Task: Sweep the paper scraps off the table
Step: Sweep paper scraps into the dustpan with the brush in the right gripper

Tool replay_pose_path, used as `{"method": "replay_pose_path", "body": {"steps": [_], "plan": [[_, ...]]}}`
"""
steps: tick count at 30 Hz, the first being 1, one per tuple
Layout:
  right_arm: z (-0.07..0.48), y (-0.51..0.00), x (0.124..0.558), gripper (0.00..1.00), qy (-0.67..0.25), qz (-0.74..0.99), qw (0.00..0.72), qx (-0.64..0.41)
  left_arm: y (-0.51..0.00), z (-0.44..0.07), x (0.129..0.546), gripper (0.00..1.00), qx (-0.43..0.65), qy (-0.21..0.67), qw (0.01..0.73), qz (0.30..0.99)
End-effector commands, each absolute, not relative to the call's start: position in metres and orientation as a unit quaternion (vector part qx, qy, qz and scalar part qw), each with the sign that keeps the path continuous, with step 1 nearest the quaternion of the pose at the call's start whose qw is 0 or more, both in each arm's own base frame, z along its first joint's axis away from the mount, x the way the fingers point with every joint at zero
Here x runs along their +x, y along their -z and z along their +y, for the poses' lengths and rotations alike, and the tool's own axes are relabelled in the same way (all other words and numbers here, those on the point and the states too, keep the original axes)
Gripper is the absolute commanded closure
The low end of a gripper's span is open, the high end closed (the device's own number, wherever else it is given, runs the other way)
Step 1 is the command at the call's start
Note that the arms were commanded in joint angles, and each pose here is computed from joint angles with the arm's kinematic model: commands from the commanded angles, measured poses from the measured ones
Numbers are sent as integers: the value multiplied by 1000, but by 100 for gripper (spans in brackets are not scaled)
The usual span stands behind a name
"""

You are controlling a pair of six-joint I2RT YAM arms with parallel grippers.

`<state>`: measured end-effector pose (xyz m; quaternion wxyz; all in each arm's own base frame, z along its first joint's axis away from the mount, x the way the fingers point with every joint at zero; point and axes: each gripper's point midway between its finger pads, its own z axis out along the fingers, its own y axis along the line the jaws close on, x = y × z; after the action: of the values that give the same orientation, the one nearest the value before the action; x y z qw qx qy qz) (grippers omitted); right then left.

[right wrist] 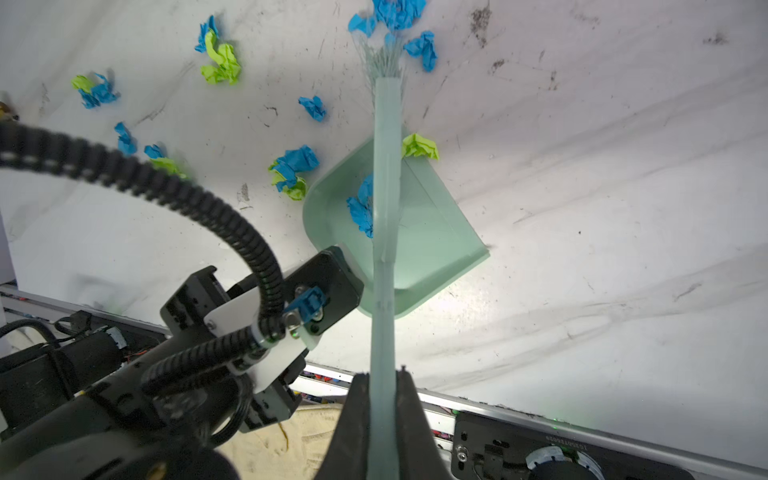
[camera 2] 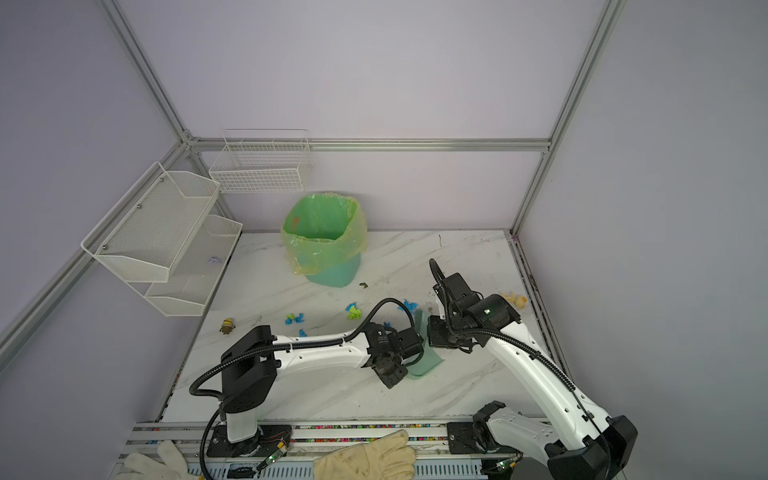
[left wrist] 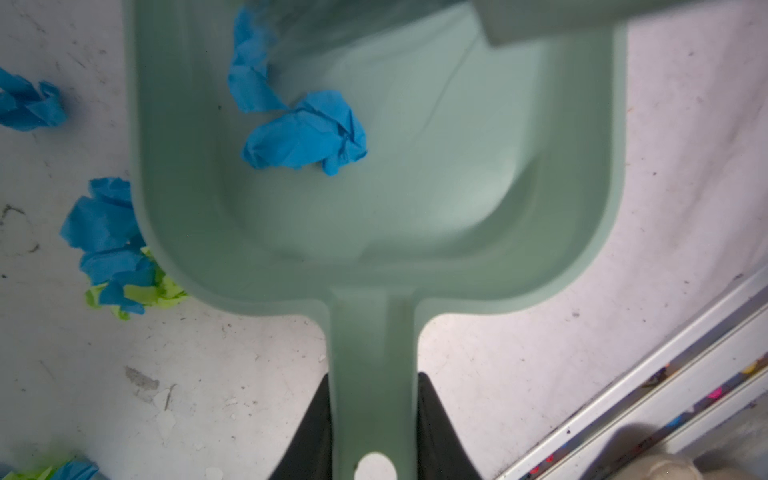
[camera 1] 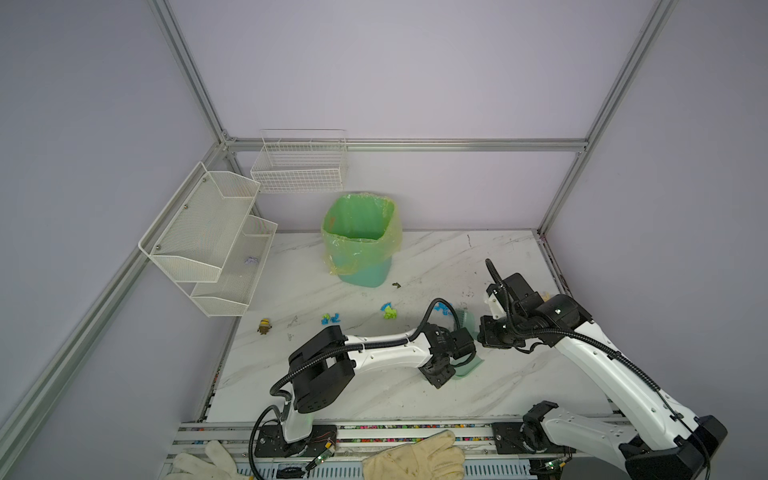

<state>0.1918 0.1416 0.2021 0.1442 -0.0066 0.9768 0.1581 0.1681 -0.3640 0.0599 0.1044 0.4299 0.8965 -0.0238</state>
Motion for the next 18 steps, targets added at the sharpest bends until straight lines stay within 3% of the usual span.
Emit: {"method": "replay_pose_path", "body": {"steps": [1, 18], "plan": [[132, -218, 197, 100, -140, 975, 170, 25, -78, -379, 180, 91, 429, 40, 127, 894], [139, -195, 259, 100, -102, 963, 244, 47, -79, -379, 182, 91, 422, 44, 125, 897]]}}
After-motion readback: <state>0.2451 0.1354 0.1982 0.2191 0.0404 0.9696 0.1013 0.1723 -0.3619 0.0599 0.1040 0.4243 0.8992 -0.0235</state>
